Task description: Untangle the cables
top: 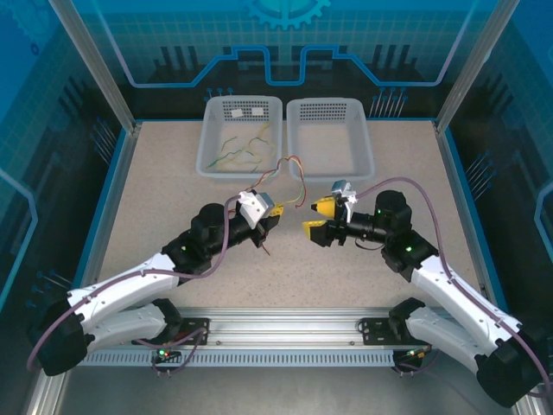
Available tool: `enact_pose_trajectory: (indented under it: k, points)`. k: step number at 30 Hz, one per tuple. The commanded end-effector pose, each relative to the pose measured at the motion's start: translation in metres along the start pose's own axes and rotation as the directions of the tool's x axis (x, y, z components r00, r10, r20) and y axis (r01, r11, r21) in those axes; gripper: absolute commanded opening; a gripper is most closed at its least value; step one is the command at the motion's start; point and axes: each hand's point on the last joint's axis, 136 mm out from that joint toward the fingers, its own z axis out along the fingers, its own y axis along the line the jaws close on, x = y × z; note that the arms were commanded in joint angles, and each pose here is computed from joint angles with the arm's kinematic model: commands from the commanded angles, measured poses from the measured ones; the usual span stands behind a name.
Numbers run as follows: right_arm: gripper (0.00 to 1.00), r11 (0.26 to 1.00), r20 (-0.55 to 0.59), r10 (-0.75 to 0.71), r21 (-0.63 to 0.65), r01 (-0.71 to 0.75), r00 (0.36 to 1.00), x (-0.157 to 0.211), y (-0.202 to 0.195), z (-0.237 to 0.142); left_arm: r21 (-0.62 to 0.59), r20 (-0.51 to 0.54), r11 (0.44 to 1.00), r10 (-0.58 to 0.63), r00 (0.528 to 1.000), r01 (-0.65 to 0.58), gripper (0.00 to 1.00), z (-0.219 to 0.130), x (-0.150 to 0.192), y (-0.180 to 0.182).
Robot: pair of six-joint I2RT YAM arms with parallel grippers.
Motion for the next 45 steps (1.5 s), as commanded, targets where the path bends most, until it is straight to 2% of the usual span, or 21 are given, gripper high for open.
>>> enact_pose_trajectory:
  k: [1, 5, 10, 14, 19, 23, 26, 32, 37, 45]
  points:
    - [0.74, 0.993, 0.096, -0.12, 0.019, 0.119, 0.988, -0.021, 0.002, -0.003, 0.028, 0.056, 1.0, -0.009, 0.998, 0.008, 0.0, -0.004, -0.023, -0.005]
    - [0.75, 0.985, 0.154, -0.174, 0.02, 0.173, 0.973, -0.034, 0.009, 0.0, 0.045, 0.055, 0.999, -0.012, 0.998, 0.01, 0.0, -0.003, -0.023, -0.007]
    - [0.75, 0.976, 0.15, -0.214, 0.069, 0.206, 0.965, -0.041, 0.003, 0.014, 0.068, 0.06, 0.998, -0.017, 0.998, 0.013, 0.0, -0.003, -0.024, -0.011]
    - [0.68, 0.969, 0.162, -0.215, 0.158, 0.19, 0.963, -0.05, -0.012, 0.019, 0.083, 0.061, 0.996, -0.02, 0.998, 0.015, 0.0, -0.005, -0.025, -0.014]
    - [0.32, 0.946, 0.168, -0.221, 0.275, 0.17, 0.961, -0.055, -0.033, 0.017, 0.099, 0.062, 0.995, -0.026, 0.998, 0.02, 0.0, -0.008, -0.027, -0.017]
    - [0.19, 0.948, 0.198, -0.229, 0.268, 0.172, 0.953, -0.059, -0.029, 0.015, 0.106, 0.057, 0.994, -0.036, 0.998, 0.029, 0.0, -0.007, -0.025, -0.018]
    - [0.0, 0.948, 0.207, -0.232, 0.269, 0.173, 0.95, -0.062, -0.026, 0.012, 0.069, 0.05, 0.997, -0.036, 0.998, 0.033, 0.0, -0.005, -0.021, -0.011]
    - [0.0, 0.938, 0.205, -0.193, 0.326, 0.12, 0.959, -0.069, -0.034, -0.003, -0.011, -0.01, 0.999, -0.044, 0.999, 0.044, 0.0, 0.004, -0.005, 0.005]
    - [0.0, 0.911, 0.181, -0.066, 0.412, -0.015, 0.981, -0.073, -0.062, -0.024, -0.102, -0.063, 0.99, -0.106, 0.992, 0.099, 0.0, 0.008, 0.021, 0.029]
    - [0.0, 0.838, 0.211, 0.052, 0.523, -0.158, 0.976, -0.08, -0.098, -0.069, -0.345, -0.106, 0.93, -0.177, 0.978, 0.131, 0.0, -0.004, 0.061, 0.084]
